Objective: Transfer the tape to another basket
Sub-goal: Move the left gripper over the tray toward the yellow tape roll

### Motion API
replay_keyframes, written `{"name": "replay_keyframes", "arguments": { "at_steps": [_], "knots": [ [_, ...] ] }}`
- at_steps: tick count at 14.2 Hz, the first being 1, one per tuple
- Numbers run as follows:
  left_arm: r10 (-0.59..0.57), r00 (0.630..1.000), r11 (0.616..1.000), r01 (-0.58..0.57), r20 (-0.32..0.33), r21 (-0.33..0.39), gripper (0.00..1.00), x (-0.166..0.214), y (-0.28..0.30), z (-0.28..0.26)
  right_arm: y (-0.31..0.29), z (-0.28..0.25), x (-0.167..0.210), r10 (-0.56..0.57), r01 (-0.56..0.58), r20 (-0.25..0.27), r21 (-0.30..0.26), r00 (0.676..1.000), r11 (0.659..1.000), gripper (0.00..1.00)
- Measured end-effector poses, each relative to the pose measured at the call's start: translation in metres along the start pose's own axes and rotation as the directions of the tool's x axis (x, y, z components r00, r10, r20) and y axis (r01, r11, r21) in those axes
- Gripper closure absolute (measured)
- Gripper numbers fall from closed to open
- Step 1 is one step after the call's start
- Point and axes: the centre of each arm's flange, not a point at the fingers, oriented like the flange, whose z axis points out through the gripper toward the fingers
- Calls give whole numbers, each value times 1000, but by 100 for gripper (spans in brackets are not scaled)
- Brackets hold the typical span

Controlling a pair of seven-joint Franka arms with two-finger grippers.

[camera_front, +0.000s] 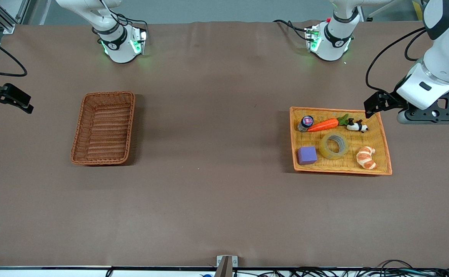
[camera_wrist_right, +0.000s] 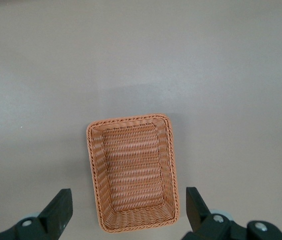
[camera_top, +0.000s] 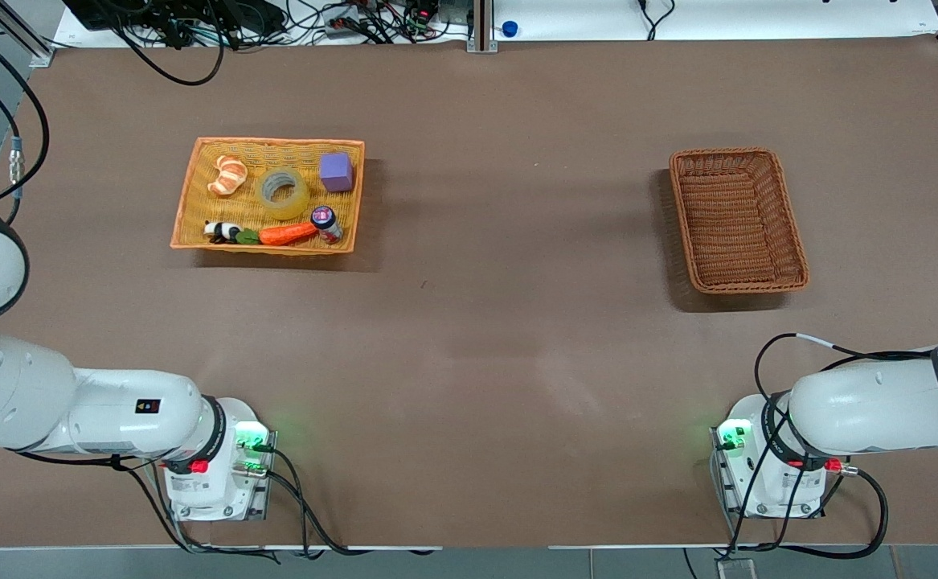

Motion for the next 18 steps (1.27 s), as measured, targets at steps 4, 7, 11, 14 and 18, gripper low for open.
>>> {"name": "replay_keyframes", "arguments": {
  "at_steps": [4,7,11,14,18],
  "knots": [
    [-15,1000,1000,15,1,0,0,0,0,0,-1,0,0,-1,1,0,0,1000,1000,0],
    [-42,999,999,42,1,0,0,0,-1,0,-1,0,0,-2,2,0,0,1000,1000,0],
    [-53,998,999,53,27,6,0,1,-4,8,-1,0,0,-2,2,0,0,1000,1000,0],
    [-55,995,998,54,77,12,0,11,-6,38,-1,0,0,-1,1,0,0,1000,1000,0],
    [-60,996,998,60,71,3,0,33,-10,110,-1,0,0,-1,1,-1,0,1000,1000,0]
  ]
}}
